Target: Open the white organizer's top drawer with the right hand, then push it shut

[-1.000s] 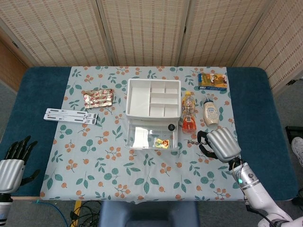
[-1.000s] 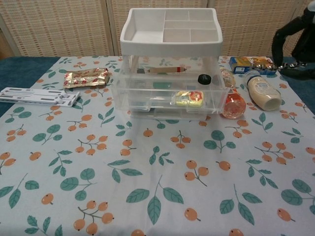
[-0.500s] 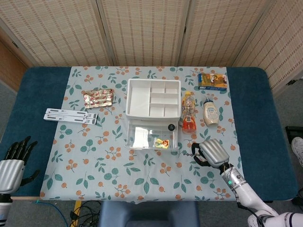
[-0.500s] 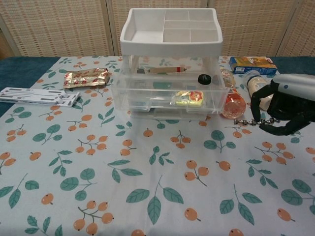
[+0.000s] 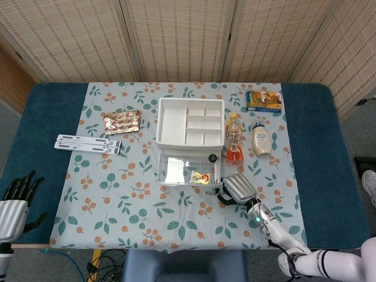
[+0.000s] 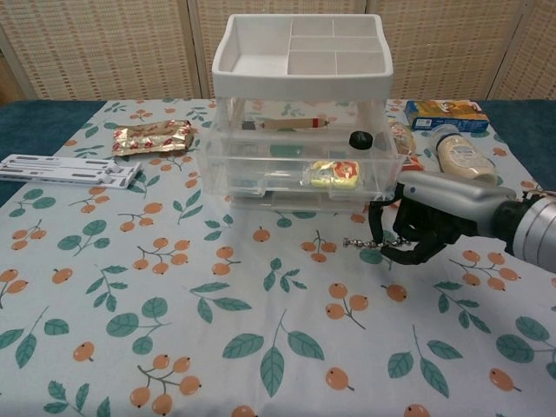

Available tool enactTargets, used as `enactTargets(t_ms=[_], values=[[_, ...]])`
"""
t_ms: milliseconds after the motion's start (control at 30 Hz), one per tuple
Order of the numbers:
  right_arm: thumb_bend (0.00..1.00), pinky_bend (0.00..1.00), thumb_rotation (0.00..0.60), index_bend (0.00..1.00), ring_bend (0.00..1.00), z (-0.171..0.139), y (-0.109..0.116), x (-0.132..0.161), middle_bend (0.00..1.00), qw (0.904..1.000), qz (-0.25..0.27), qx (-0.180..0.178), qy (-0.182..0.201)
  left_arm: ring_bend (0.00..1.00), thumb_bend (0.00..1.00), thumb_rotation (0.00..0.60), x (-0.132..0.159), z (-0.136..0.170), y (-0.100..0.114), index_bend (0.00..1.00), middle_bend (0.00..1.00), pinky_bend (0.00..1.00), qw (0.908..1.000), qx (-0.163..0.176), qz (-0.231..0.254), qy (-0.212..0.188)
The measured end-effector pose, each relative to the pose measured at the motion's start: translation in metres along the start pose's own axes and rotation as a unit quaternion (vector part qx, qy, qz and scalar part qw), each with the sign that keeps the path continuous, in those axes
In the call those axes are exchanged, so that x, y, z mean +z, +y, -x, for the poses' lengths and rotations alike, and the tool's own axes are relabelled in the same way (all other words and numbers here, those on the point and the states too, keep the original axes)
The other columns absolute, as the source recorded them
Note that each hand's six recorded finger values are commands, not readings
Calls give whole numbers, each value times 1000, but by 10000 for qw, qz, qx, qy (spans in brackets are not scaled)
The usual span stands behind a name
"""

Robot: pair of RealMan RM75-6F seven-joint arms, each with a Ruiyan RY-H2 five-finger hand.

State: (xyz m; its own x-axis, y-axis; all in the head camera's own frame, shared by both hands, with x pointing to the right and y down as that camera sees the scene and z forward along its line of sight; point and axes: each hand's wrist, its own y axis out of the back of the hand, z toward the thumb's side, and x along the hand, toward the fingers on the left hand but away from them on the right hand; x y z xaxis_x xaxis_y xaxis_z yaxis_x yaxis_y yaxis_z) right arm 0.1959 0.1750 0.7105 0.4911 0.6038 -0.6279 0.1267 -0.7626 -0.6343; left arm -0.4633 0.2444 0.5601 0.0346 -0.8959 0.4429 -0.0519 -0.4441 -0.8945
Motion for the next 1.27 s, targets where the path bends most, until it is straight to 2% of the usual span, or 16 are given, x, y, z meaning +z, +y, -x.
enactTargets(t_ms=[167,333,533,700,967,1000,1033,1167,1233,1267], values=[[495,1000,600,382,1000,4,-8,2,933,9999,-8,130,8,77,214,600,-1,2,-1,108,18,74,10000,-4,4,23],[496,1000,600,265,1000,-1,-8,-8,927,9997,55,188,-162,77,214,600,0,1,-2,109,18,74,10000,-19,18,5],[495,1000,600,239,1000,-18,6,-18,914,9996,39,-13,-272,78,214,600,1,-1,-1,108,18,75,10000,19,25,-43],[495,1000,600,240,994,-51,36,-39,888,9974,-178,-455,-537,78,213,600,2,-3,-2,108,19,74,10000,13,41,-63],[495,995,600,298,834,-123,82,-78,784,9821,-551,-1278,-1269,78,214,600,7,-9,-7,109,18,75,9999,-3,83,-135],[495,962,600,298,783,-134,87,-82,747,9785,-571,-1433,-1368,77,214,600,8,-10,-7,109,19,75,9999,6,81,-145],[495,887,600,298,703,-143,91,-85,691,9755,-589,-1549,-1445,77,214,600,9,-11,-7,109,19,74,9999,13,79,-153],[495,504,600,279,338,-183,103,-99,430,9620,-707,-1914,-1815,77,213,600,13,-14,-7,109,19,74,9998,46,82,-185],[495,291,600,218,161,-200,104,-105,284,9571,-756,-1975,-1981,78,214,600,16,-15,-7,109,19,74,9997,43,97,-205],[496,259,600,206,130,-205,105,-107,259,9554,-763,-2006,-2031,77,214,600,18,-16,-7,109,19,74,9997,40,105,-224]])
